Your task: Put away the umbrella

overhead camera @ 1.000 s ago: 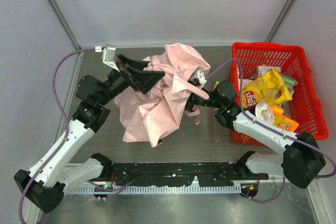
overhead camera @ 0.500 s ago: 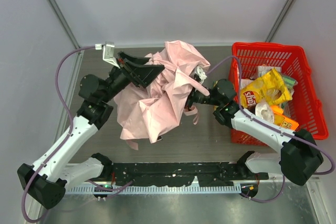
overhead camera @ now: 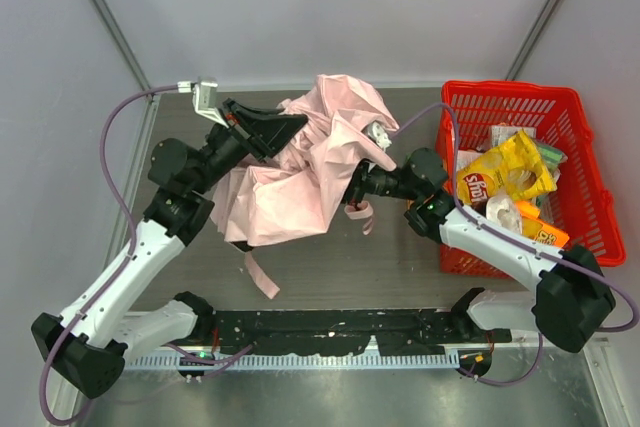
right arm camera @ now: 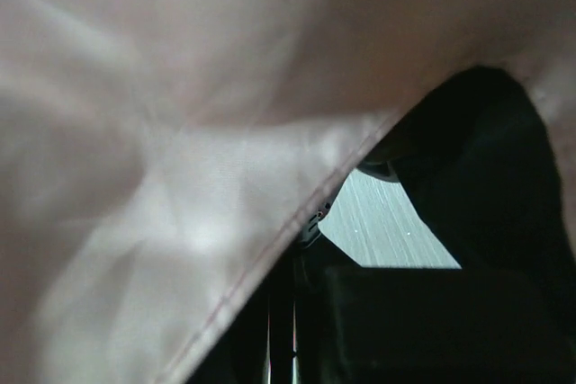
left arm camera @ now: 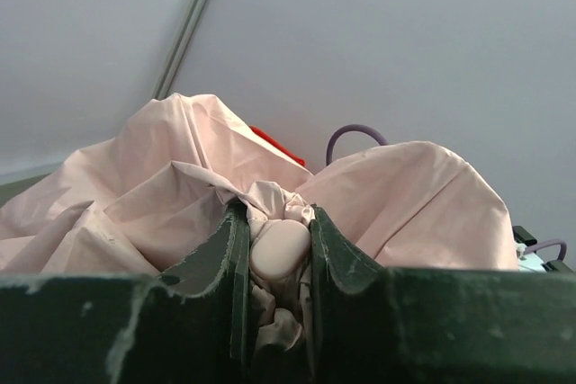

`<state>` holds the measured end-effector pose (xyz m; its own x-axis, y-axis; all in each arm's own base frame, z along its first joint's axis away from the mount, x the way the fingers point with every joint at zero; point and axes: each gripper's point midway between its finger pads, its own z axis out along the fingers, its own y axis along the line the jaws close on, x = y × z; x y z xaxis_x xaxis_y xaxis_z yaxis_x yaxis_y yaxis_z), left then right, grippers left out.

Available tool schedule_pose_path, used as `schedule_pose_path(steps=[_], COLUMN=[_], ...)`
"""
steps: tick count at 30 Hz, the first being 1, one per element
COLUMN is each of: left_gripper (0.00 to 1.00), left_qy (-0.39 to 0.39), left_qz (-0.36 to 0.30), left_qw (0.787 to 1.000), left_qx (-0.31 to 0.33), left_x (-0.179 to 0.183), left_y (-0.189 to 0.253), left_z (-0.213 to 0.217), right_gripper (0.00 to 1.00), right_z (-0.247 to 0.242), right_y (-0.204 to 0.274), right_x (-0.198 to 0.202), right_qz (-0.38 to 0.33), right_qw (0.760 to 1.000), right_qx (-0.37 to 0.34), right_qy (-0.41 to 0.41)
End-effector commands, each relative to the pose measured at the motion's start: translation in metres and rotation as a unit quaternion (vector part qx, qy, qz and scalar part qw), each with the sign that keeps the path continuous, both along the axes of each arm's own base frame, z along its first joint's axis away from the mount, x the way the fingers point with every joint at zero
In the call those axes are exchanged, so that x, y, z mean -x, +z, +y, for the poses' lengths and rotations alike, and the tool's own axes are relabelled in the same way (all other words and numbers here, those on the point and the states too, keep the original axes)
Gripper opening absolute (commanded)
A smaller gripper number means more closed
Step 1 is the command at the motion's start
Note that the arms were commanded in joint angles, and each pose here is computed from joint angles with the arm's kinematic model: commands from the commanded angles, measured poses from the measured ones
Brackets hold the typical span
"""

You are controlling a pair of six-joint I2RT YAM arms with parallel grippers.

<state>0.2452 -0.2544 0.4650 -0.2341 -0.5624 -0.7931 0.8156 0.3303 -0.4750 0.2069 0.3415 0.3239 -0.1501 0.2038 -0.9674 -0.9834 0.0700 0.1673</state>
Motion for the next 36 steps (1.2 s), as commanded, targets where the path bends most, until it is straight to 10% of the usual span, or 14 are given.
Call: schedule_pose_path(steps=[1, 4, 12, 18, 28, 36], left_gripper=[0.00, 0.00, 0.00, 0.00, 0.00, 0.00], left_qy=[-0.030, -0.003, 0.140, 0.298, 0.428, 0.428], left_qz=[-0.022, -0.020, -0.022, 0.079, 0.254, 0.283], left_qw=[0.999, 1.000, 0.990, 0.951, 0.867, 0.858], left_qx=[0.003, 0.012, -0.007, -0.019, -0.012, 0.000], left_x=[0.021, 0.022, 0.012, -0.024, -0.056, -0.057], left_y=[0.009, 0.012, 0.016, -0.022, -0.081, -0.087], left_z=[-0.002, 0.009, 0.057, 0.106, 0.144, 0.143], right_gripper=[0.26, 0.61, 0.66, 0.65, 0.45, 0.01], right_z=[-0.005, -0.020, -0.102, -0.126, 0.002, 0.092], right_y=[0.029, 0.011, -0.086, -0.016, 0.105, 0.060], right_x=[-0.007, -0.016, -0.050, -0.034, 0.053, 0.065], right_qz=[-0.021, 0.001, 0.087, 0.069, 0.014, 0.017], right_qw=[0.998, 0.994, 0.928, 0.921, 0.988, 0.990], right_qx=[-0.027, -0.016, 0.125, 0.131, 0.093, 0.140], right_qy=[-0.046, -0.104, -0.341, -0.360, -0.125, -0.031])
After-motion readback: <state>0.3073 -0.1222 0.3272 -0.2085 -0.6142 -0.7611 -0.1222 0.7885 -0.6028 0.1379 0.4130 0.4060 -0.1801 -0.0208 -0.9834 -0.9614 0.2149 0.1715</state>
